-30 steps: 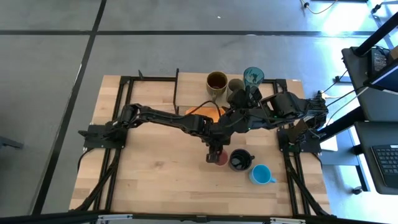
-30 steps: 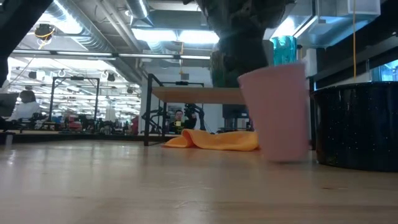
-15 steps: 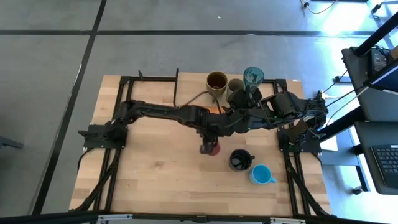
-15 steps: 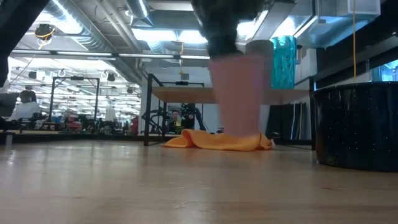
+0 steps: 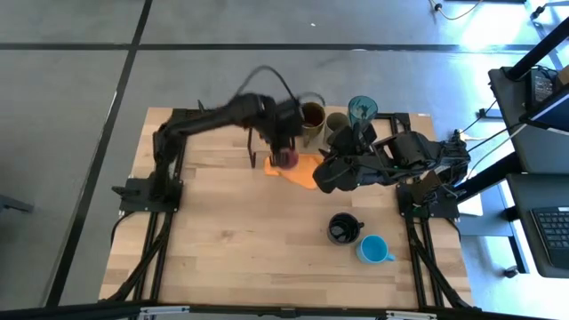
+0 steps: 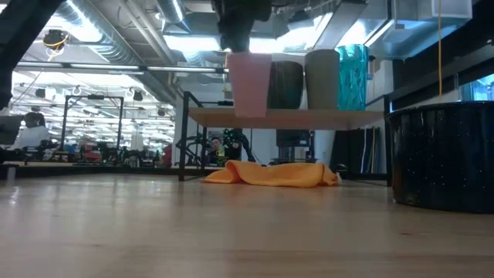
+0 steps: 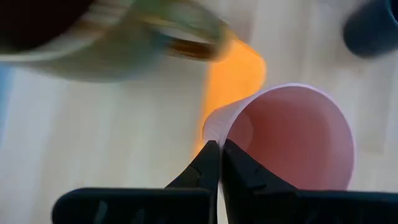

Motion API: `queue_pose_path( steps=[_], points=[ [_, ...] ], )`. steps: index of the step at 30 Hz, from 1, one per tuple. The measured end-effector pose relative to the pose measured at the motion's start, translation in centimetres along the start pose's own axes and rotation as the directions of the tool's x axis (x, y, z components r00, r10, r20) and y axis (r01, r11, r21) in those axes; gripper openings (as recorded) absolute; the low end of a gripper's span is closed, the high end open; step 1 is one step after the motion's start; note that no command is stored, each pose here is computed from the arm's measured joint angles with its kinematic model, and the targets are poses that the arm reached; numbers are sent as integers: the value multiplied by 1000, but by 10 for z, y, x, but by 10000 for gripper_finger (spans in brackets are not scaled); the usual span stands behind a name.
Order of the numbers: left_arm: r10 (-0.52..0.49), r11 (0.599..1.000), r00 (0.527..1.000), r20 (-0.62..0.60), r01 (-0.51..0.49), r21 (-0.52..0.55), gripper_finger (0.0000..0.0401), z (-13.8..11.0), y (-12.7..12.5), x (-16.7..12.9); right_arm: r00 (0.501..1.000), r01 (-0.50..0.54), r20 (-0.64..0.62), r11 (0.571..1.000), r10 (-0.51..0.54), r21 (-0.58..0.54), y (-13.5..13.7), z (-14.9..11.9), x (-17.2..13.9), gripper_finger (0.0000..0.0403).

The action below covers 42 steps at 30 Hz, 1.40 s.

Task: Stack small to large cups/mugs on shelf
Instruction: Put the pink cup on the shelf

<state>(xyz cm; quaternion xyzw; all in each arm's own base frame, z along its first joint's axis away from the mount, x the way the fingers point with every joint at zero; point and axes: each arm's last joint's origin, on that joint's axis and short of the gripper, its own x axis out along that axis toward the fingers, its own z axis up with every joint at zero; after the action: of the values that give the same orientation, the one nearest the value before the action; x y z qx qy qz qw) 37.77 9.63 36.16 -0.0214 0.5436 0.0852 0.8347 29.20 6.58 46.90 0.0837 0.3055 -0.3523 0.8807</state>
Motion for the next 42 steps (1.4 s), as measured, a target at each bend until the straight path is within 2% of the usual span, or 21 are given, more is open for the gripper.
queue_pose_path(
  steps=[5, 10, 24, 42],
  points=[
    [46, 996, 996, 74, -41, -76, 0, 2, 37, -25, 1000, 17, 22, 1000, -17, 6, -3, 1, -2, 139],
    [90, 988, 991, 94, -77, -133, 0, -2, 61, -35, 999, 20, 25, 1000, -20, 6, -3, 1, -2, 139],
    [62, 990, 997, 48, -55, -126, 0, 1, 61, -17, 998, 43, 44, 999, -43, 4, -4, 2, -1, 139],
    [92, 985, 993, 74, -80, -155, 7, 1, 76, -16, 998, 44, 45, 999, -44, 5, -4, 3, -1, 139]
  ],
)
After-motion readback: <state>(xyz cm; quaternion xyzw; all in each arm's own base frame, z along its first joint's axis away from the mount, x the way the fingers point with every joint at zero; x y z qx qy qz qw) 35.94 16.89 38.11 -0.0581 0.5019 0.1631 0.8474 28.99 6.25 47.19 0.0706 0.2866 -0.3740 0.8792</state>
